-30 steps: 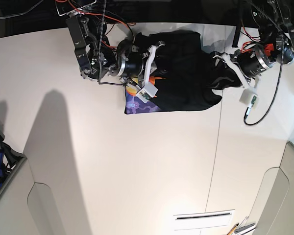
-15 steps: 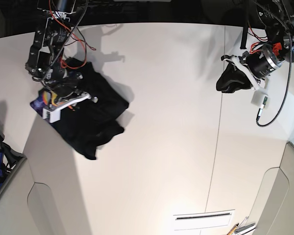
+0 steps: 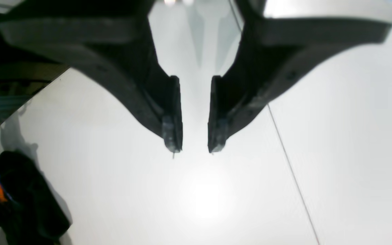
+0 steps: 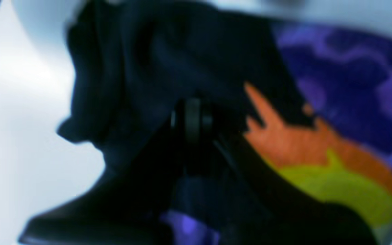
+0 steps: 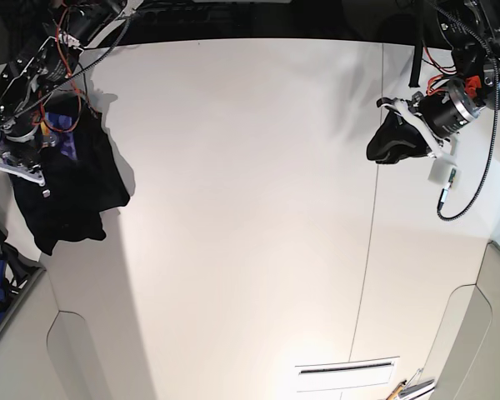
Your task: Fold the T-shirt properly
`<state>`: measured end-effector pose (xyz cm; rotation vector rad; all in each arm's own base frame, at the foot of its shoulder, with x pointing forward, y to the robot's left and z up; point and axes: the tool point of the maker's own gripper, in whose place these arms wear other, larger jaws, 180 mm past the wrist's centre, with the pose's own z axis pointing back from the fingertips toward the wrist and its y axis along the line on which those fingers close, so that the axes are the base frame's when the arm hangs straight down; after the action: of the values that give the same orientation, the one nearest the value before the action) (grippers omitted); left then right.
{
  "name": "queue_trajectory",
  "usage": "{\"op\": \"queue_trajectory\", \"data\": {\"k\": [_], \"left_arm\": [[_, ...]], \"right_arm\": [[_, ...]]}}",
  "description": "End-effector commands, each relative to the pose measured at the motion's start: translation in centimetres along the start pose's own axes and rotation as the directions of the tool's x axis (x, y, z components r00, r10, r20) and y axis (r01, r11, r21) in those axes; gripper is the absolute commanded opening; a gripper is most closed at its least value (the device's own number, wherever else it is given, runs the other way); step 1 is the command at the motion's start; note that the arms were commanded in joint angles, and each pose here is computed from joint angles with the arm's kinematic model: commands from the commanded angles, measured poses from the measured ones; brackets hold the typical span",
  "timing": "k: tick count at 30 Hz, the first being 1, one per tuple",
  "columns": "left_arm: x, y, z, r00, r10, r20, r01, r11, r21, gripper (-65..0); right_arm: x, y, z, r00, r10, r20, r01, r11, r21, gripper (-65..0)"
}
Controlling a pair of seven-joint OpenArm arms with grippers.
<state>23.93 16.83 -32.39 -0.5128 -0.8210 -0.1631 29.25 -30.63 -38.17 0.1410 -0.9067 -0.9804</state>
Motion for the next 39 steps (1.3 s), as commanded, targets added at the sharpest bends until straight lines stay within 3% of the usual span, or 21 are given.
{"op": "queue_trajectory", "data": {"k": [1, 7, 10, 13, 16, 18, 20, 25, 28, 31, 36, 39], "left_arm": [[1.3, -0.1, 0.4, 0.999, -0.027, 0.040, 0.027, 1.000, -0.007, -48.6], [1.4, -0.1, 0.5, 0.999, -0.029, 0.044, 0.029, 1.000, -0.005, -48.6], [1.4, -0.1, 0.5, 0.999, -0.029, 0.044, 0.029, 1.000, -0.005, -48.6], [1.5, -0.1, 0.5, 0.998, -0.029, 0.047, 0.030, 1.000, -0.007, -48.7], [1.9, -0.6, 0.5, 0.997, -0.020, 0.071, 0.023, 0.999, -0.036, -52.4], [2.2, -1.4, 0.6, 0.996, -0.001, 0.088, 0.008, 0.997, -0.078, -56.8], [2.2, -2.1, 0.7, 0.996, 0.016, 0.086, -0.006, 0.993, -0.122, -58.0], [1.1, -3.0, 1.2, 0.999, 0.026, 0.029, -0.020, 0.984, -0.179, -62.7], [-0.2, -2.1, 2.5, 0.999, 0.020, -0.029, -0.025, 0.986, -0.165, -64.0], [-2.0, -0.7, 4.5, 0.996, 0.038, -0.086, -0.049, 0.992, -0.121, -65.0], [-6.1, 2.2, 9.4, 0.974, 0.102, -0.203, -0.100, 0.995, 0.021, -65.0], [-9.1, 3.2, 12.7, 0.939, 0.140, -0.313, -0.115, 0.989, 0.098, -65.0]], "right_arm": [[1.8, 1.4, 0.1, 0.999, 0.001, 0.051, -0.002, 0.999, 0.036, -65.0], [4.3, 4.6, 0.2, 0.994, -0.006, 0.107, -0.005, 0.994, 0.106, -65.0], [6.0, 8.0, 1.4, 0.988, 0.020, 0.155, -0.055, 0.973, 0.226, -65.0], [6.8, 12.4, 4.2, 0.974, 0.115, 0.197, -0.185, 0.901, 0.391, -65.0], [6.1, 15.7, 8.2, 0.932, 0.259, 0.254, -0.358, 0.776, 0.519, -65.0], [5.0, 16.7, 11.1, 0.878, 0.352, 0.323, -0.477, 0.672, 0.566, -65.0], [3.4, 16.4, 13.4, 0.827, 0.438, 0.352, -0.561, 0.602, 0.569, -65.0], [-0.9, 12.6, 17.3, 0.700, 0.650, 0.298, -0.689, 0.501, 0.524, -65.0], [-2.8, 9.0, 18.6, 0.627, 0.750, 0.208, -0.727, 0.469, 0.501, -65.0], [-4.7, 4.8, 19.2, 0.558, 0.826, 0.072, -0.737, 0.454, 0.501, -65.0], [-6.9, -1.8, 21.0, 0.407, 0.902, -0.143, -0.746, 0.419, 0.518, -65.0], [-7.9, -5.7, 22.2, 0.316, 0.909, -0.272, -0.733, 0.416, 0.538, -65.0]]}}
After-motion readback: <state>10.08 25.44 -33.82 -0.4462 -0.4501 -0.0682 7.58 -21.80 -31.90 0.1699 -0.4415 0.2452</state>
